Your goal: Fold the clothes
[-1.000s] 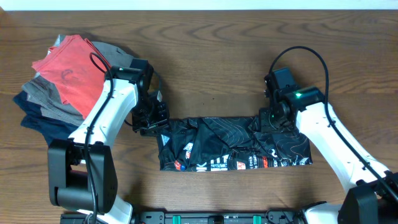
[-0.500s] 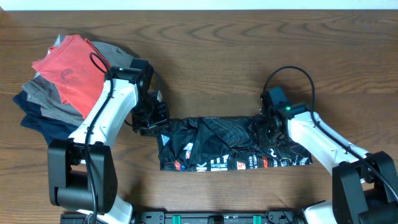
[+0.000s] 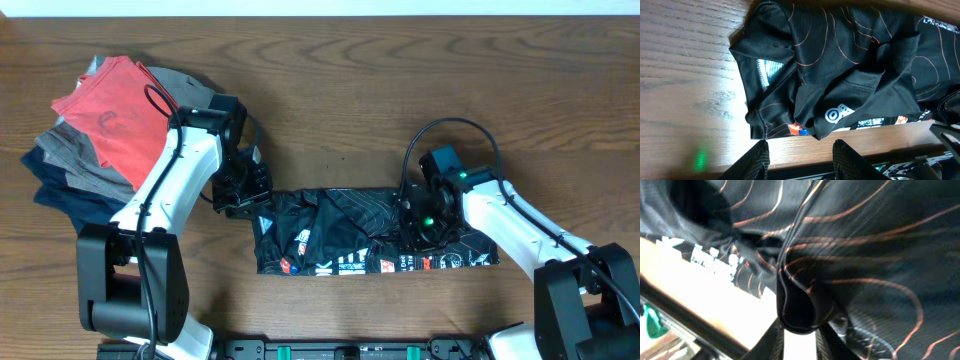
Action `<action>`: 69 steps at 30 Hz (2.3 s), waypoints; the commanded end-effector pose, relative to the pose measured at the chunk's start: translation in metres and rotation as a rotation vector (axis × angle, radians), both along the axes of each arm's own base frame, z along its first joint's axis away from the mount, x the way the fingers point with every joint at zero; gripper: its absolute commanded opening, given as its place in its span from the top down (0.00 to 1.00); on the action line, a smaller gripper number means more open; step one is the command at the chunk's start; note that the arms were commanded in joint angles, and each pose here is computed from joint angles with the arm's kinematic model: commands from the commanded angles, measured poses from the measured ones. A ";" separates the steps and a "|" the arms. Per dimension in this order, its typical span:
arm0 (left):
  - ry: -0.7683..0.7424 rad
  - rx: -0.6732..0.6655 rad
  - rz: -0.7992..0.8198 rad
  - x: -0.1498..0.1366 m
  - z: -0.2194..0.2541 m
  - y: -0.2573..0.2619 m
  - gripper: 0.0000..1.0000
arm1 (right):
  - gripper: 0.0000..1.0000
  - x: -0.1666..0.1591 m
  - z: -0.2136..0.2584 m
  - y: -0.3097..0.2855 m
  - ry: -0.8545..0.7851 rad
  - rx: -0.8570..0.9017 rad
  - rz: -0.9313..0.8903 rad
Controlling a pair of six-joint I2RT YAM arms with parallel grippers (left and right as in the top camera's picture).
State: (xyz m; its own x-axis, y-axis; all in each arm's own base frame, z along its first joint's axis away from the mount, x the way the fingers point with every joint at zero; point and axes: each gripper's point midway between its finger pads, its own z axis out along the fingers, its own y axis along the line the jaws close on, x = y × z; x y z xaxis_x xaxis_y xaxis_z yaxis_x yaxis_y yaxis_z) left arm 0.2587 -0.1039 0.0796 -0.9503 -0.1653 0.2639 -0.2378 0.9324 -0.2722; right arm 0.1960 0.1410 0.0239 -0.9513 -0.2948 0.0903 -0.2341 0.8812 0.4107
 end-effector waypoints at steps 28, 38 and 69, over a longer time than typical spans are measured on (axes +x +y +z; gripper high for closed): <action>-0.029 -0.039 -0.051 -0.032 -0.077 -0.007 0.15 | 0.50 0.067 0.088 -0.055 -0.358 -0.218 -0.298; -0.077 -0.187 -0.157 -0.041 -0.081 -0.055 0.15 | 0.51 0.065 0.087 -0.056 -0.354 -0.220 -0.297; -0.093 0.036 0.040 0.029 0.024 0.021 0.94 | 0.51 0.060 0.083 -0.138 -0.290 -0.421 -0.526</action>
